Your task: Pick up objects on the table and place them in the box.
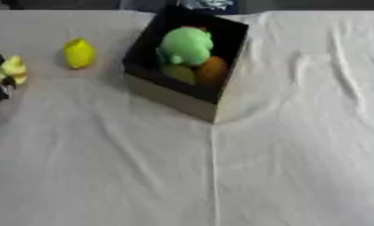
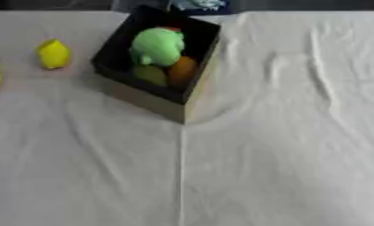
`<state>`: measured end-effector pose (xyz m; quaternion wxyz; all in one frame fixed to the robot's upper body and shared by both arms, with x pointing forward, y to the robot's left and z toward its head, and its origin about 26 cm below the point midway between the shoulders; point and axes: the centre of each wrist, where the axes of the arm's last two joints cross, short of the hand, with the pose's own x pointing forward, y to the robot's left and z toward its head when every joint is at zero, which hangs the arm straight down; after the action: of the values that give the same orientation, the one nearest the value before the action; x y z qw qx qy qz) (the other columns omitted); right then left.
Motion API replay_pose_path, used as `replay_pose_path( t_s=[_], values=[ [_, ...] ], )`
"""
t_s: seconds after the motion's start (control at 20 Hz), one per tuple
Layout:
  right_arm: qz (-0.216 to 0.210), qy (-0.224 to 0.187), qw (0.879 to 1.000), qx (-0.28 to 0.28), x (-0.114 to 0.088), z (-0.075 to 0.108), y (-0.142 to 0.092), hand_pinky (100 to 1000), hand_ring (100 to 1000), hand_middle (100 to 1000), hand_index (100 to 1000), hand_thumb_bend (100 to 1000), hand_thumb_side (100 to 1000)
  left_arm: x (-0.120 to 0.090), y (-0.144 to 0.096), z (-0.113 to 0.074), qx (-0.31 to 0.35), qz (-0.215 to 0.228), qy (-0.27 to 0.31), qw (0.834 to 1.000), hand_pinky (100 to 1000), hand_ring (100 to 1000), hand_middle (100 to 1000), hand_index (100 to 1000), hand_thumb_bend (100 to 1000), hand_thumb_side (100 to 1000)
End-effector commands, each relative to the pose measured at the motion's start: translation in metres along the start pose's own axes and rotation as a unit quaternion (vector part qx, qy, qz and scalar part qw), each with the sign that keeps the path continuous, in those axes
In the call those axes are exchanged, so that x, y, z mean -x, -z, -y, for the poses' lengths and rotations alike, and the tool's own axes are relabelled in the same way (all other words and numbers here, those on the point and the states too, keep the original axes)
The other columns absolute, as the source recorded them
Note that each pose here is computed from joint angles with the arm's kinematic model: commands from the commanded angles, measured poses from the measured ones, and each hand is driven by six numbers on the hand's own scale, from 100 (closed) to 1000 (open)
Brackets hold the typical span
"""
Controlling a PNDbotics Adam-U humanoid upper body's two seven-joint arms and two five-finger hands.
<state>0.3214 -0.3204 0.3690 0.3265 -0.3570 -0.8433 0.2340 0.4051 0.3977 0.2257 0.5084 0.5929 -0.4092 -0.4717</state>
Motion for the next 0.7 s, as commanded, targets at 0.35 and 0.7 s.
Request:
replay_pose_path(
  t_s=[0.35,0.7],
  values=[
    [0.006,-0.008,1.000,0.013,-0.003,0.012,0.002,861,851,553,682,100,371,-0.016,-0.030,-0.069,-0.123,0.043,0.030,0.991,648,603,588,702,100,164],
    [0.003,-0.012,1.000,0.017,-0.001,0.014,0.001,861,851,553,683,100,365,-0.046,-0.064,-0.111,-0.188,0.123,0.020,0.974,635,590,573,698,100,166]
  ],
)
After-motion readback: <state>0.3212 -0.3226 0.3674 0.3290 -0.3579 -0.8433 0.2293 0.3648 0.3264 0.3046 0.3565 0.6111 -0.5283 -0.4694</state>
